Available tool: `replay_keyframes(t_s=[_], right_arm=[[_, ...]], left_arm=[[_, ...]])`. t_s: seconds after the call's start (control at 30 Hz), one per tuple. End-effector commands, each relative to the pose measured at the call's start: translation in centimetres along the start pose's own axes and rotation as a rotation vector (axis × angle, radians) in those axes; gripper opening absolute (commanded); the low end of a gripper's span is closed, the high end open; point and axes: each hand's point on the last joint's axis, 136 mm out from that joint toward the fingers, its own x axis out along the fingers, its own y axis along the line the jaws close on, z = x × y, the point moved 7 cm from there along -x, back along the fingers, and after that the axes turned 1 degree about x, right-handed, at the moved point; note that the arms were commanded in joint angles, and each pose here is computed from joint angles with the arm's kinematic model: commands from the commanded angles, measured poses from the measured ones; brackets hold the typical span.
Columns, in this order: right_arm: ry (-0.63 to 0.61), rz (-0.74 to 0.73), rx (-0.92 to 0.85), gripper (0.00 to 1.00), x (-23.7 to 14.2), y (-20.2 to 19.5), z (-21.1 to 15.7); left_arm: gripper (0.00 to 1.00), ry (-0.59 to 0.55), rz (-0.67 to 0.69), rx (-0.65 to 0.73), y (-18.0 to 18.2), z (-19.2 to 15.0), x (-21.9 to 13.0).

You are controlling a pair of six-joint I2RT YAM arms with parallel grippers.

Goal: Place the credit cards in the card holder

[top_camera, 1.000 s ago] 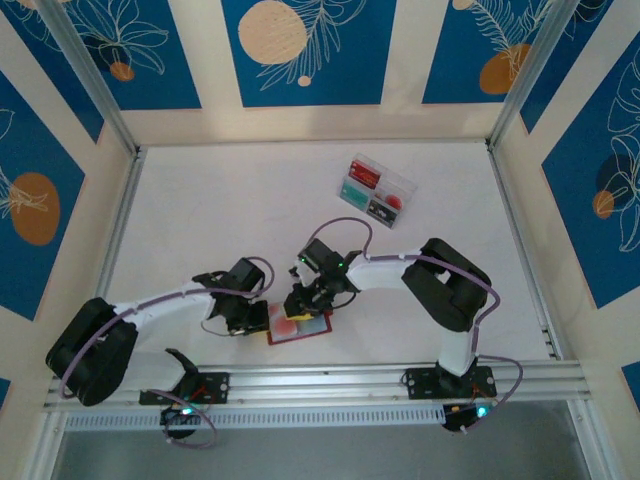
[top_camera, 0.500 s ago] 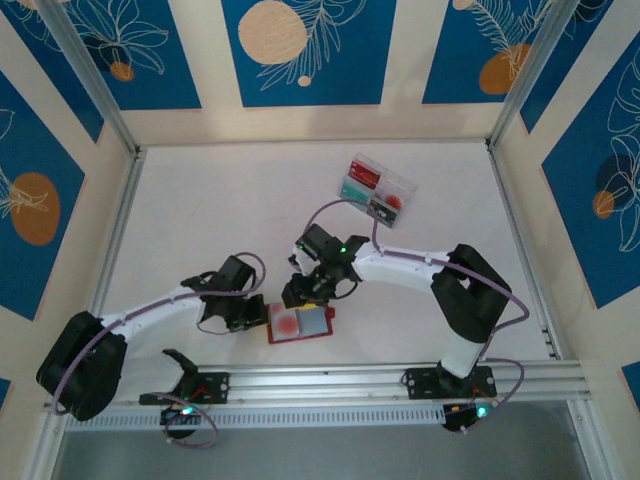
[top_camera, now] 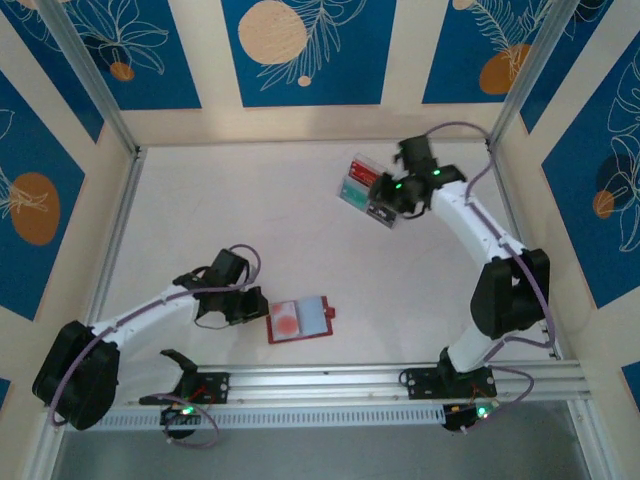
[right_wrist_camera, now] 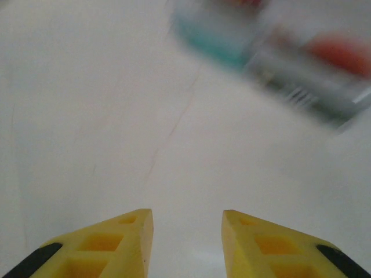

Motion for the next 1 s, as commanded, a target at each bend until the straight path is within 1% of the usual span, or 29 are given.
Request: replay_keyframes(t_s=[0.0,0.1,0.17,0.33,0.4,0.5,0.63,0.77,0.97], right_arm=[[-0.074,-0.064,0.108,0.37,1.2,-3.3,4.3],[-0.113,-0.039,0.206,0.36,2.5,-6.0,8.1],[-0.144,-0.043,0.23,0.36,3.5,-7.2,9.9],[-0.122,-0.024,0.347,0.33,6.6,-11.0,12.7],[-0.109,0.025,0.382,0.33,7.8,-12.0,13.4],[-0.04,0.037,0.406,0.31,10.5,-12.9,13.6],[0.04,0.063,0.371,0.28,12.9,-12.2,12.5],[0.08,0.076,0.342,0.27,13.6,-11.3,10.8],[0.12,0.098,0.288,0.26,13.0,-9.8,8.2]], left_arm=[[0.11,0.005,-0.024,0.003,-0.5,0.4,-0.2],[0.11,0.003,-0.025,-0.002,-0.6,0.4,-0.3],[0.11,0.002,-0.027,-0.003,-0.6,0.5,-0.3],[0.11,0.002,-0.022,-0.005,-0.5,0.4,-0.4],[0.11,0.005,-0.022,-0.008,-0.5,0.4,-0.3],[0.11,0.003,-0.024,-0.01,-0.5,0.4,-0.3],[0.11,0.005,-0.023,-0.009,-0.6,0.5,-0.3],[0.11,0.004,-0.022,-0.009,-0.6,0.6,-0.3],[0.11,0.007,-0.019,-0.005,-0.6,0.7,-0.2]])
